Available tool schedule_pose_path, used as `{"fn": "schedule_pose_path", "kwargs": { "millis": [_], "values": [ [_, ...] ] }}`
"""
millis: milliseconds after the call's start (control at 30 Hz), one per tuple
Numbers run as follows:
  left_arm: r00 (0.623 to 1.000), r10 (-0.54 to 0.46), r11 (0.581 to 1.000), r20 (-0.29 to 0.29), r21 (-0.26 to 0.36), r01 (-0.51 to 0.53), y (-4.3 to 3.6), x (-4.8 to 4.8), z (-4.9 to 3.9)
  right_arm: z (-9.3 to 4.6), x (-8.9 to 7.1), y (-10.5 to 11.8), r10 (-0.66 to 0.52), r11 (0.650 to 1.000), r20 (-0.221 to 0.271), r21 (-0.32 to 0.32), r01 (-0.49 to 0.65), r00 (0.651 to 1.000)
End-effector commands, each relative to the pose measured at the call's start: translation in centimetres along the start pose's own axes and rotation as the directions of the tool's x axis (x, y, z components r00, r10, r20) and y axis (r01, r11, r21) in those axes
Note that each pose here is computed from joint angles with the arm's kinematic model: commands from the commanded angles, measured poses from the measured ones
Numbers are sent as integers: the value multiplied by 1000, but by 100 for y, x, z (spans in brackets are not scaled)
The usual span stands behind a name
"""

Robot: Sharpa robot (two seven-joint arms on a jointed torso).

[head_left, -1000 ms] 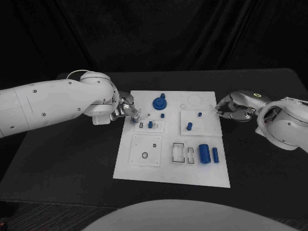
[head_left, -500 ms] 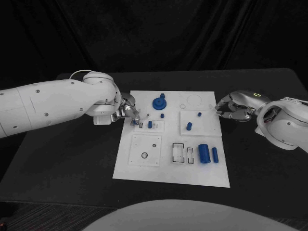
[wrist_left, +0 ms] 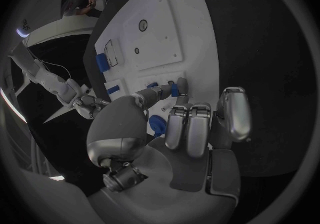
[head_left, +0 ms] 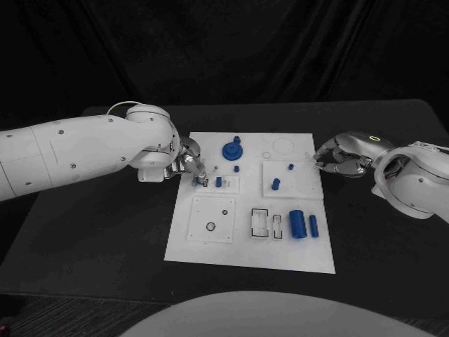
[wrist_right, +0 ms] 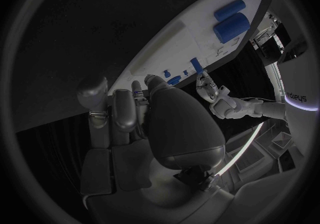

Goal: Assemble the parts on the task board

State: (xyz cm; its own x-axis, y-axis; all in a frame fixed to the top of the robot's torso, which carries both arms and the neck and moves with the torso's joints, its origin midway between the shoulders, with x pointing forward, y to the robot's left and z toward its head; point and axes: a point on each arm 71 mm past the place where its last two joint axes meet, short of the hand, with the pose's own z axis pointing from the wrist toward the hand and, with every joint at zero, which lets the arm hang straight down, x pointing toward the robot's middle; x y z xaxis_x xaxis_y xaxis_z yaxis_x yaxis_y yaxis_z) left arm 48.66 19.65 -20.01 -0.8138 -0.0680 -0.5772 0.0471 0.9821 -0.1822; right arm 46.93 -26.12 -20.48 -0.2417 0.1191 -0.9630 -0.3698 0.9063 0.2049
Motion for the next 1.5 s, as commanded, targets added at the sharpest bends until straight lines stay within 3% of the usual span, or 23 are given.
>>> {"fn": "schedule_pose_path", "kwargs": {
  "millis": [33,1500],
  "values": [
    [999,20,1000,-28,13,-20,-27,21,2,-3,2,-4,2,1000,11,11,-2,1000],
    [1000,9,999,-7,32,-9,-104,16,41,2,4,5,2,1000,9,9,-2,1000]
  ]
}}
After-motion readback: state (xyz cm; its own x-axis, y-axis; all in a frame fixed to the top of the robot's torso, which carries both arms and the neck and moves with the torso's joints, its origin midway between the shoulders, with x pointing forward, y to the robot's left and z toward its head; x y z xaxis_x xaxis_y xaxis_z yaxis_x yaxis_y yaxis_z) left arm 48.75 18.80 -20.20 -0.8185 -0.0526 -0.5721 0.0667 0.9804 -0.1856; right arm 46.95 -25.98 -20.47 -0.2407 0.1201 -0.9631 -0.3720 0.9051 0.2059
